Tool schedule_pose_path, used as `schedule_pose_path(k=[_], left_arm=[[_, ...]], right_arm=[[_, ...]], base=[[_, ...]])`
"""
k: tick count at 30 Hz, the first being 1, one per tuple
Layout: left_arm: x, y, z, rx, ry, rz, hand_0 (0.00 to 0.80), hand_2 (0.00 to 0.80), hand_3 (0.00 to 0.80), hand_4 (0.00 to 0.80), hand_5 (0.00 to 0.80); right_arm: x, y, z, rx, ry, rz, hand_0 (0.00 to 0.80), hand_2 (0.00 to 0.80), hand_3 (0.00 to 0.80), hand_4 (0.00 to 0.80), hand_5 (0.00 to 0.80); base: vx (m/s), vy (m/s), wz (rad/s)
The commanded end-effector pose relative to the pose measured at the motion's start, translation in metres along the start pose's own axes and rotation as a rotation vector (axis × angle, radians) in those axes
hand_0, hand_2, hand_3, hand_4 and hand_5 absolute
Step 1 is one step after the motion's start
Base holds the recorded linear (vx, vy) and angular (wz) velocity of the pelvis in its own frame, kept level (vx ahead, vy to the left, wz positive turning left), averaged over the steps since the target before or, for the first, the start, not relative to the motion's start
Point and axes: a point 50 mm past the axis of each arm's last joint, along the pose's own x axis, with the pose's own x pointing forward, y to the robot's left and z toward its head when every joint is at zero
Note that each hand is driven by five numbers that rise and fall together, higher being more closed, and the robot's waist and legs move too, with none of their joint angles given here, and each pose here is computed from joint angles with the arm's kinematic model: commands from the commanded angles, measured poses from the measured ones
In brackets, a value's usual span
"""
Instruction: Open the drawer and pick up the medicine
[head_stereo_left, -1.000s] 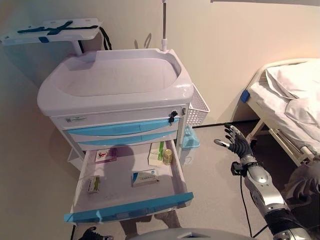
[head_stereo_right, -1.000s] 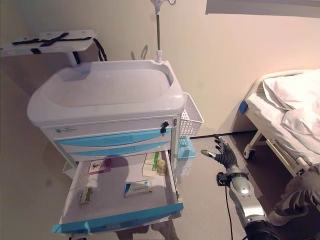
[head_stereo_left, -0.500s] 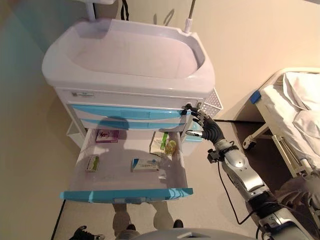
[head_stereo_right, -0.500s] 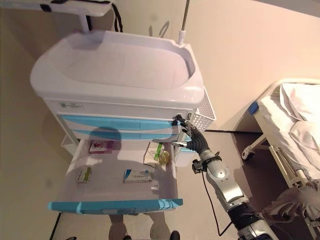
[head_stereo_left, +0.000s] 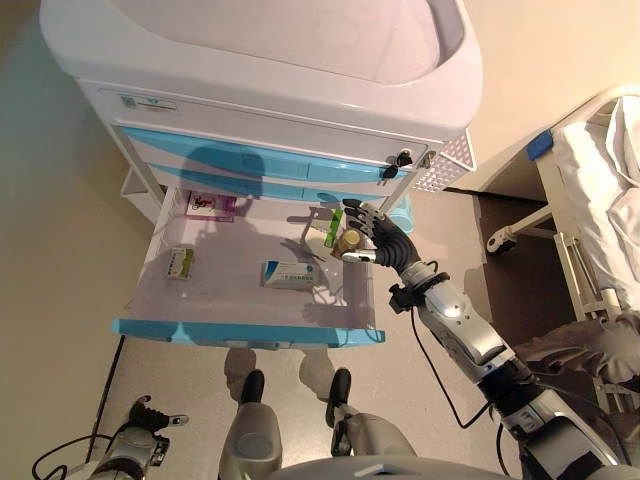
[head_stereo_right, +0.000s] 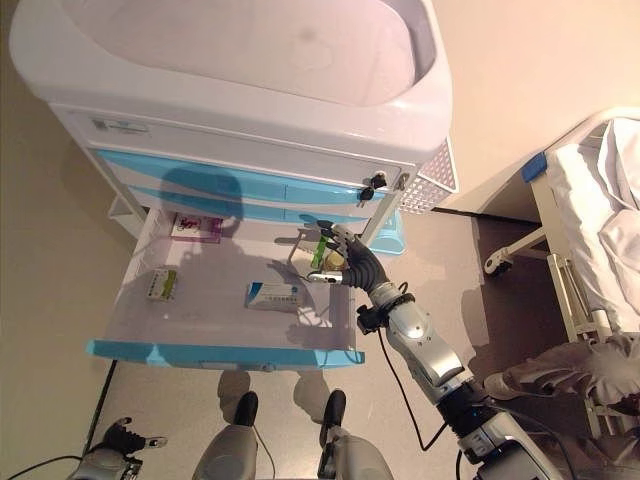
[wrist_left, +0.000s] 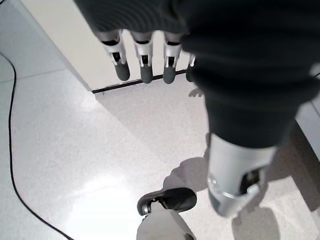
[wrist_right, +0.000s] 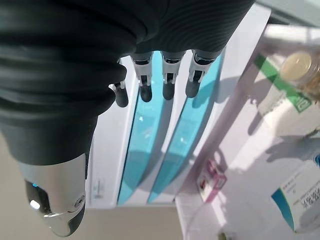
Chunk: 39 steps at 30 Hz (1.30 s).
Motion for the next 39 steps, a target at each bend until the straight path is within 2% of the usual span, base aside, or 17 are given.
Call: schedule_pose_path(k=[1,14,26,39], left_arm=[[0.003,0.023,0.001,0.034,0.007,0.078,0.0,0.0,0.0,0.0,0.0],[0.005,0.022,0.035,0.072,-0.106,0.094,0.0,0.0,0.0,0.0,0.0],[0.004,0.026,0.067,0.075,-0.212,0.133,0.0,0.0,0.0,0.0,0.0],[0.003,0.023,0.079,0.08,-0.24,0.156,0.0,0.0,0.0,0.0,0.0]], right_arm=[[0.011,0.02,0.037,0.043,-0.192,0.102,0.0,0.0,0.0,0.0,0.0],[0.036,0.034,0.05,-0.05,-0.225,0.15,0.0,0.0,0.0,0.0,0.0],[0.075,0.041,0.057,-0.324,-0.214,0.091,0.0,0.0,0.0,0.0,0.0],[0.101,0.037,0.06,-0.578,-0.188,-0.013,0.0,0.0,0.0,0.0,0.0]], base=[[-0.004,-0.023,0.06],[-0.029,-0.013,0.09],[-0.034,-0.016,0.11],[-0.007,0.0,0.04]])
